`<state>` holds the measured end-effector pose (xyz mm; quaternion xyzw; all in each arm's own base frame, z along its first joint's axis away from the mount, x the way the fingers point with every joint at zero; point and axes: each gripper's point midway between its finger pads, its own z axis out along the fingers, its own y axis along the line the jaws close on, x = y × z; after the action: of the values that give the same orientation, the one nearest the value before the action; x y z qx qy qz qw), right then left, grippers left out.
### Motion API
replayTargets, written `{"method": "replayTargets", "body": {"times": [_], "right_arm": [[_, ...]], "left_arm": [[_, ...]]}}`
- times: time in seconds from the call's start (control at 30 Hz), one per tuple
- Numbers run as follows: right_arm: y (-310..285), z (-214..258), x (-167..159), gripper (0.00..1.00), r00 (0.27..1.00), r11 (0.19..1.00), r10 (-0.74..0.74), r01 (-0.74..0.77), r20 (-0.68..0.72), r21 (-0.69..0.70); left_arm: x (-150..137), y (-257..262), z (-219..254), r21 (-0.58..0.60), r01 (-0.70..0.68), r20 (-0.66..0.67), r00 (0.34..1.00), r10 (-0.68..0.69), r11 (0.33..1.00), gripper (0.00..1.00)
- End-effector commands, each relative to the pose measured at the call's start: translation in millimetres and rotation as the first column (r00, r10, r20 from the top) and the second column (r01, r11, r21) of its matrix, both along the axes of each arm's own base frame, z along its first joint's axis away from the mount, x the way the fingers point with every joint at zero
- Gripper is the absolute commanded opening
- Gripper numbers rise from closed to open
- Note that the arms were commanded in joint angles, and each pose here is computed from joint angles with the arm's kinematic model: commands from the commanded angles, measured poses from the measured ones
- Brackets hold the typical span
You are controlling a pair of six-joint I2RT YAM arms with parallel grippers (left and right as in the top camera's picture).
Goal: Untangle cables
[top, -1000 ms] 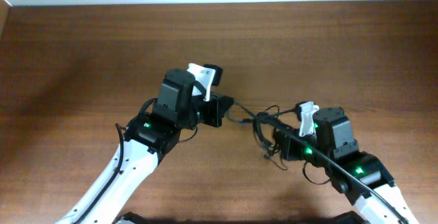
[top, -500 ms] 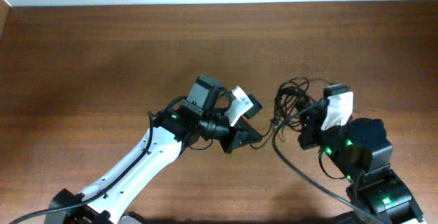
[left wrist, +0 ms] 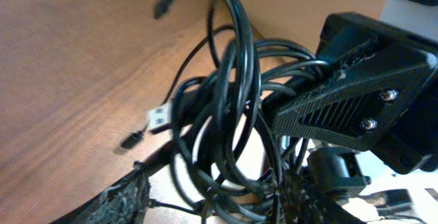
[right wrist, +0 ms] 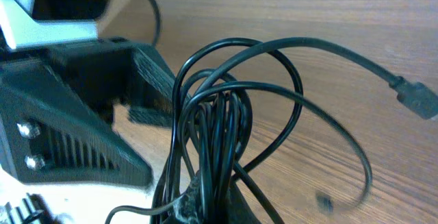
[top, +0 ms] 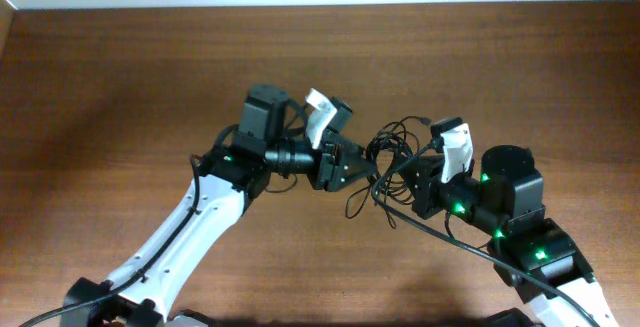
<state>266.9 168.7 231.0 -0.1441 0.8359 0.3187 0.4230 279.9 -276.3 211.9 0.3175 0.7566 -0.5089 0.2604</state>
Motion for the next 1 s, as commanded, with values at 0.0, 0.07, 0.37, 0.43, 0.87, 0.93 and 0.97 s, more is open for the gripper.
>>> {"method": "replayTargets", "body": {"times": [0.0, 0.07, 0.37, 0.43, 0.87, 0.93, 0.97], "right_arm": [[7.7, 15.5, -4.4, 0.04, 0.998, 0.998, 0.055, -0.056, 0.035, 0.032], [12.4, 17.4, -9.0, 0.04, 0.995, 0.995, 0.091, -0.093, 0.035, 0.046], [24.2, 111.8, -102.8, 0.04, 0.807, 0.876, 0.4, -0.476, 0.435, 0.078], [11.6, 107.1, -92.9, 0.04, 0.851, 0.919, 0.325, -0.388, 0.412, 0.076], [1.2, -22.0, -48.1, 0.74, 0.945, 0.991, 0.109, -0.08, -0.308, 0.106], [29.5, -32.2, -51.2, 0.75, 0.918, 0.974, 0.222, -0.193, -0.33, 0.12], [46.7, -38.0, -50.1, 0.78, 0.908, 0.958, 0.286, -0.265, -0.306, 0.108]], "left_arm": [[5.0, -4.8, -3.5, 0.043, -0.105, -0.099, 0.989, 0.109, 0.994, 0.56], [19.4, -2.2, -15.1, 0.114, -0.233, -0.131, 0.96, 0.247, 0.966, 0.38], [80.4, 141.3, -84.1, 0.533, -0.731, 0.095, 0.552, 0.828, 0.426, 0.0], [89.6, 193.7, -88.4, 0.565, -0.776, 0.142, 0.425, 0.894, 0.28, 0.0], [70.9, 161.9, -69.6, 0.412, -0.68, -0.501, 0.387, 0.774, 0.607, 0.0], [66.5, 153.2, -81.8, 0.509, -0.708, -0.523, 0.197, 0.829, 0.489, 0.0], [59.1, 133.8, -81.6, 0.534, -0.698, -0.595, 0.091, 0.799, 0.477, 0.0]]}}
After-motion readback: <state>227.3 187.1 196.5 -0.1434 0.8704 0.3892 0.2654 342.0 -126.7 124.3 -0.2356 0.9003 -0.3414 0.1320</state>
